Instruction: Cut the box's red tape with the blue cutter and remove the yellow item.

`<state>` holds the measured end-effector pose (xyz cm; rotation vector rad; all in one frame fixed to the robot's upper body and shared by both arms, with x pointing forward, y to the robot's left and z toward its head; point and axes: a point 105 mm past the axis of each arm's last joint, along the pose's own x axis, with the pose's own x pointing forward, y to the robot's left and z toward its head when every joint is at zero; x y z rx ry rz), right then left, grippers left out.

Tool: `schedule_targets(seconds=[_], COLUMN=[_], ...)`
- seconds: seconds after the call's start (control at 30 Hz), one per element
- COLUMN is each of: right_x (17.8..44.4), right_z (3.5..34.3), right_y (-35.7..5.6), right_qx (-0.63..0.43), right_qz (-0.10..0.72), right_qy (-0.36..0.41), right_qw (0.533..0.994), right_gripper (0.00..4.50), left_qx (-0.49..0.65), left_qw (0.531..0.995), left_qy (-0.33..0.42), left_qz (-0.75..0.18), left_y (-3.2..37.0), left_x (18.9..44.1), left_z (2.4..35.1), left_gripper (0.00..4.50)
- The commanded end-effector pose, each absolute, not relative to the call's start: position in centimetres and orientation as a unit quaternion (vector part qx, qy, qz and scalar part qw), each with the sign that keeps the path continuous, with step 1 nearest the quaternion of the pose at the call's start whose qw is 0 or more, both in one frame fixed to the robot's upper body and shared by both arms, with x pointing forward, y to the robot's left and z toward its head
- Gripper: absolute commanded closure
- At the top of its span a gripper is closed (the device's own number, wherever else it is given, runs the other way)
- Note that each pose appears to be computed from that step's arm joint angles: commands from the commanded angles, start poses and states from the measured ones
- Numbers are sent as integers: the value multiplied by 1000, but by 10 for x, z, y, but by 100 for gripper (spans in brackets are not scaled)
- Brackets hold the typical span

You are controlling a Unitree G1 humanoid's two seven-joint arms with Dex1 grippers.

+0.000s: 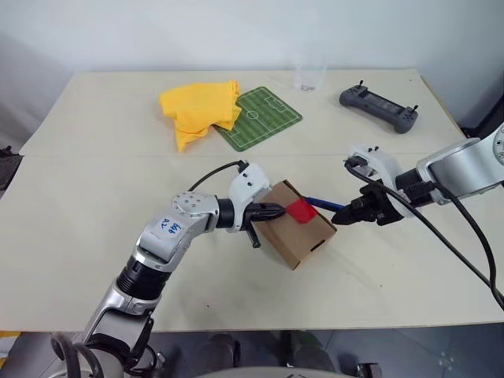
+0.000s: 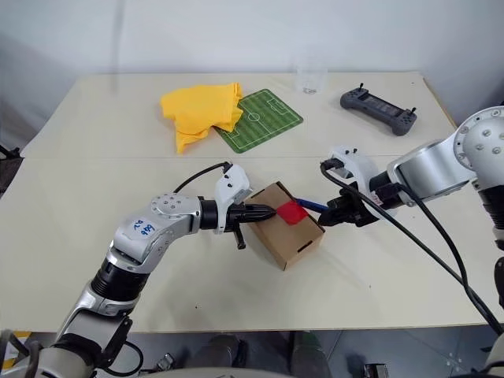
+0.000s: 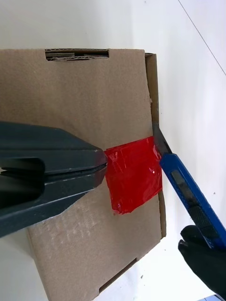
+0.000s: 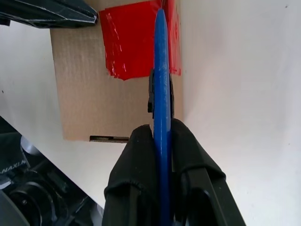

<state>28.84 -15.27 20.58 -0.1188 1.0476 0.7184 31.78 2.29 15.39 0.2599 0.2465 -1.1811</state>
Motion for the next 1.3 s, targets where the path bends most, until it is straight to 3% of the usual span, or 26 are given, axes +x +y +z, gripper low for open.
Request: schedule_targets(seconds=[0.03,0.77,1.3], right_x=[279,265,285], right_z=[201,195,191], right_y=[-156,-168,-163], right_qx=[-60,-65,-82], right_qz=[339,325,307], right_qy=[516,576,576], right_qw=[784,747,753], right_gripper=[440,440,440], left_qx=[120,111,109], left_qw=[813,817,817], left_qy=[190,194,193], left_qz=[-537,-531,-533], left_y=[28,30,29], left_x=[315,313,312], left_z=[116,111,112], left_gripper=[450,450,450])
